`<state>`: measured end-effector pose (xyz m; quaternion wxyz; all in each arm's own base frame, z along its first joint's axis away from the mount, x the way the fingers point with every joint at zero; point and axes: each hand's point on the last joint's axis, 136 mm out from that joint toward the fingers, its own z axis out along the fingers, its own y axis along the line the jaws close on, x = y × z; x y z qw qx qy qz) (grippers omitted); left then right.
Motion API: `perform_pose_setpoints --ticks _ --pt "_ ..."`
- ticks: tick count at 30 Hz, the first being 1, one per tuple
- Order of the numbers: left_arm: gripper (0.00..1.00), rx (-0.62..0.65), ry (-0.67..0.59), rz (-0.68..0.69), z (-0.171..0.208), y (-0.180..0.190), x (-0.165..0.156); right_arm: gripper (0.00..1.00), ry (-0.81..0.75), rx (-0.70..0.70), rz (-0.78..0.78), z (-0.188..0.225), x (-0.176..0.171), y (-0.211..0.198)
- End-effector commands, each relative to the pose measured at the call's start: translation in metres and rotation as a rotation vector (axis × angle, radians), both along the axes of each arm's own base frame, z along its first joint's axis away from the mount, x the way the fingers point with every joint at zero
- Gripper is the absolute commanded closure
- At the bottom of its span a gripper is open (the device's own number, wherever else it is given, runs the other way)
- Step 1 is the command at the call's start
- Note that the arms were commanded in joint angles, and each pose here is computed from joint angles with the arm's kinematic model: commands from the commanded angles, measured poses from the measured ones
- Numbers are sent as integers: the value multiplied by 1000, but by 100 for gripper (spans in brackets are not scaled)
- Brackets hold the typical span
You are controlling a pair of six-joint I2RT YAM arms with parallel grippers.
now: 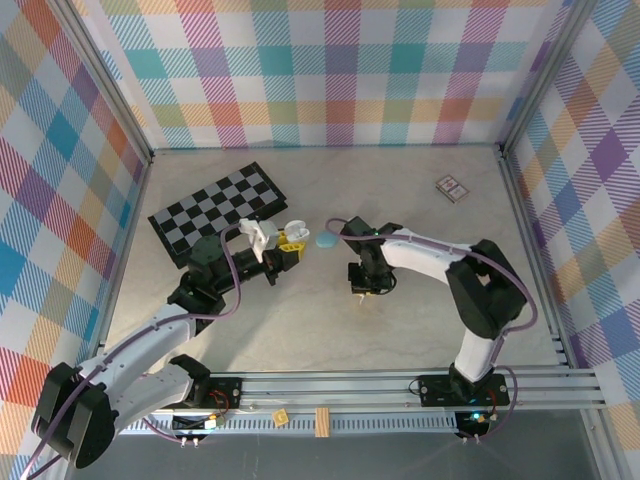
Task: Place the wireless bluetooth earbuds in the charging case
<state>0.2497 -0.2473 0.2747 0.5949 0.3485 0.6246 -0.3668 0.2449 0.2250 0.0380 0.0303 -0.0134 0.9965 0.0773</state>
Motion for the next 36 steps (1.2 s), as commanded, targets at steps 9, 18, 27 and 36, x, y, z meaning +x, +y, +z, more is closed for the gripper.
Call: perform_pose_setpoints --ticks 9,18,27,36 --pt "93 -25 22 -53 -9 -28 7 80 -572 134 39 118 49 -8" --pt "93 5 63 -104 -22 -51 13 81 -859 343 138 214 42 1" --pt "93 5 71 -195 -17 -76 10 82 -958 517 293 267 26 25" --pt "92 4 86 -239 -16 -85 4 83 -944 622 419 276 14 48"
